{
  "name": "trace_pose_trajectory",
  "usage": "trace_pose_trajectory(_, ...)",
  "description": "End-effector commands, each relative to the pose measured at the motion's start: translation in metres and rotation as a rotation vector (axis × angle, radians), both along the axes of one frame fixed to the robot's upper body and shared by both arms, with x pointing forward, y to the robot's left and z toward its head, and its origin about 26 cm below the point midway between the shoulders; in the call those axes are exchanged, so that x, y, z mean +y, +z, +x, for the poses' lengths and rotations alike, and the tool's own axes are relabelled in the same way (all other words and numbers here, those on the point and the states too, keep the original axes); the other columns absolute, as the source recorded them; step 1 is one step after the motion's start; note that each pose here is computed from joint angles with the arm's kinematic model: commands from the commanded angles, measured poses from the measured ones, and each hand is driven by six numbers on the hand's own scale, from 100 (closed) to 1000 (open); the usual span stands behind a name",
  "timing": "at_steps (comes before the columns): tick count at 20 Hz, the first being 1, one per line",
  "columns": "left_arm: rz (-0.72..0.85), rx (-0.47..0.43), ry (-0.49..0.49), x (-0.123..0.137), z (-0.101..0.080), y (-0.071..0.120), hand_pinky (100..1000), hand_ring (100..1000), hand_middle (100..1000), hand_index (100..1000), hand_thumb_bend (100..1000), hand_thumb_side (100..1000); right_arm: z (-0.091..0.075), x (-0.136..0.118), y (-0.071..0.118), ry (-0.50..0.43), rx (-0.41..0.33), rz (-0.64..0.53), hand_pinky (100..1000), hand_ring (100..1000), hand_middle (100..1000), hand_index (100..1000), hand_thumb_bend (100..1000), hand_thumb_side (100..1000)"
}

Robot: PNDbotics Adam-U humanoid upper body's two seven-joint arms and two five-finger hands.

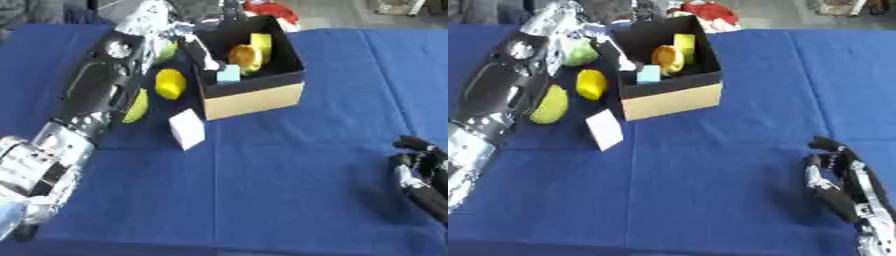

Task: Pick up objects on the table and place them in the box.

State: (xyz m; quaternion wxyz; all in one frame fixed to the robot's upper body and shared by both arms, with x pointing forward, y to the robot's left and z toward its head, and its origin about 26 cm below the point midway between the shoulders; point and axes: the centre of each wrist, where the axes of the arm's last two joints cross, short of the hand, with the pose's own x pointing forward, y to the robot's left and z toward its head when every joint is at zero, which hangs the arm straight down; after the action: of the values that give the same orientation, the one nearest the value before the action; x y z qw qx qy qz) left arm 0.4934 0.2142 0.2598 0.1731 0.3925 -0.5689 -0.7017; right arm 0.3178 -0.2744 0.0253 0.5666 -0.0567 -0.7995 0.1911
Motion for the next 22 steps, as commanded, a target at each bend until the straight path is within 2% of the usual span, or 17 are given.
trace_pose_trajectory(1, -0.045, -0.029, -0.013, 0.028, -0.013, 0.038, 910, 893, 945, 982, 456, 531, 0.001, -0.005, 0.007, -0.004, -0.021, -0.016, 750, 661, 735, 836, 100, 255)
trace_pose_trajectory(5, -0.109, -0.013, -0.034, 0.059, -0.036, 0.059, 899, 880, 923, 959, 457, 551, 0.001, -0.007, 0.006, -0.01, -0.021, -0.019, 750, 661, 735, 836, 100, 257)
trace_pose_trajectory(8, -0.097, 0.016, -0.014, 0.083, -0.057, 0.065, 883, 841, 865, 913, 462, 343, 0.0, -0.009, 0.007, -0.015, -0.021, -0.023, 750, 661, 735, 836, 100, 258)
trace_pose_trajectory(9, -0.08, 0.041, 0.005, 0.091, -0.063, 0.063, 880, 832, 855, 911, 459, 322, 0.0, -0.009, 0.007, -0.017, -0.021, -0.025, 750, 661, 735, 836, 100, 258)
trace_pose_trajectory(13, 0.018, 0.211, 0.113, 0.125, -0.077, 0.038, 877, 832, 854, 912, 499, 341, -0.001, -0.012, 0.006, -0.021, -0.017, -0.032, 750, 661, 735, 836, 100, 259)
trace_pose_trajectory(14, 0.034, 0.259, 0.142, 0.133, -0.079, 0.03, 875, 831, 855, 915, 514, 380, -0.001, -0.012, 0.005, -0.021, -0.016, -0.033, 750, 661, 735, 836, 100, 259)
trace_pose_trajectory(17, 0.092, 0.372, 0.204, 0.15, -0.084, 0.009, 875, 833, 858, 917, 539, 425, -0.002, -0.013, 0.005, -0.023, -0.015, -0.038, 750, 661, 735, 836, 100, 259)
trace_pose_trajectory(19, 0.136, 0.43, 0.238, 0.157, -0.087, -0.004, 875, 836, 865, 926, 565, 485, -0.002, -0.013, 0.005, -0.023, -0.016, -0.038, 749, 661, 735, 836, 100, 259)
trace_pose_trajectory(22, 0.171, 0.495, 0.283, 0.166, -0.088, -0.024, 873, 834, 865, 927, 573, 527, -0.001, -0.013, 0.005, -0.02, -0.016, -0.038, 749, 661, 735, 836, 100, 259)
